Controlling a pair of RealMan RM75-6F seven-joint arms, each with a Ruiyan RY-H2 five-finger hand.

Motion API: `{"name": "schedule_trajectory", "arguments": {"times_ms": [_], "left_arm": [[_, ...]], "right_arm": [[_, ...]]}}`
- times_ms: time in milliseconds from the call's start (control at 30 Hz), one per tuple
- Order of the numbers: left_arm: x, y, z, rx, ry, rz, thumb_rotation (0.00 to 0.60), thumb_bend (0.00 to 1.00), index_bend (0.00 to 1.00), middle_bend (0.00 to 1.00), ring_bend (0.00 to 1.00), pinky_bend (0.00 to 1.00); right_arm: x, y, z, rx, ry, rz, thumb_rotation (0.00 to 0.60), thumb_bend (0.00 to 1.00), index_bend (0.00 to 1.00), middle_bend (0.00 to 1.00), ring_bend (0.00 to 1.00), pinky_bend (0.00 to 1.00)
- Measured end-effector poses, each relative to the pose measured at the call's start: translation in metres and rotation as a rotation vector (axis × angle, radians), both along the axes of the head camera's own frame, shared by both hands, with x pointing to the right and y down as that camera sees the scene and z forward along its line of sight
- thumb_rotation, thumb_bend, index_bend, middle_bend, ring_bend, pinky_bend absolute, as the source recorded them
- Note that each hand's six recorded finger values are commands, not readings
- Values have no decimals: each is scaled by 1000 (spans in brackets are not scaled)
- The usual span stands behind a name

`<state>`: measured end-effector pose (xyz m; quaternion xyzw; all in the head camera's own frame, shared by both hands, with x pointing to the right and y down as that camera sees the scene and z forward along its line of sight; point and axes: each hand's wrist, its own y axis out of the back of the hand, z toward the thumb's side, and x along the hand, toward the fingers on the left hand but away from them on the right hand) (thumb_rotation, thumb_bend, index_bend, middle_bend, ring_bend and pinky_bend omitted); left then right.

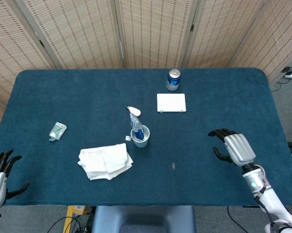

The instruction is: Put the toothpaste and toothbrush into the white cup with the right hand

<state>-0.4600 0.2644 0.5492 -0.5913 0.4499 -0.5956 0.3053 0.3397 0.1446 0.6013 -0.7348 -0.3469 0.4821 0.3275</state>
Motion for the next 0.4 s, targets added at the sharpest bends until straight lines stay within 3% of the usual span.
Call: {"name": "schedule_trajectory", "arguments": {"times_ms": [400], "left_arm": [[15,-6,3,2,28,27,600,205,234,100,36,144]], "right_arm": [[59,50,-30,78,57,139,600,354,184,204,125,202]]}}
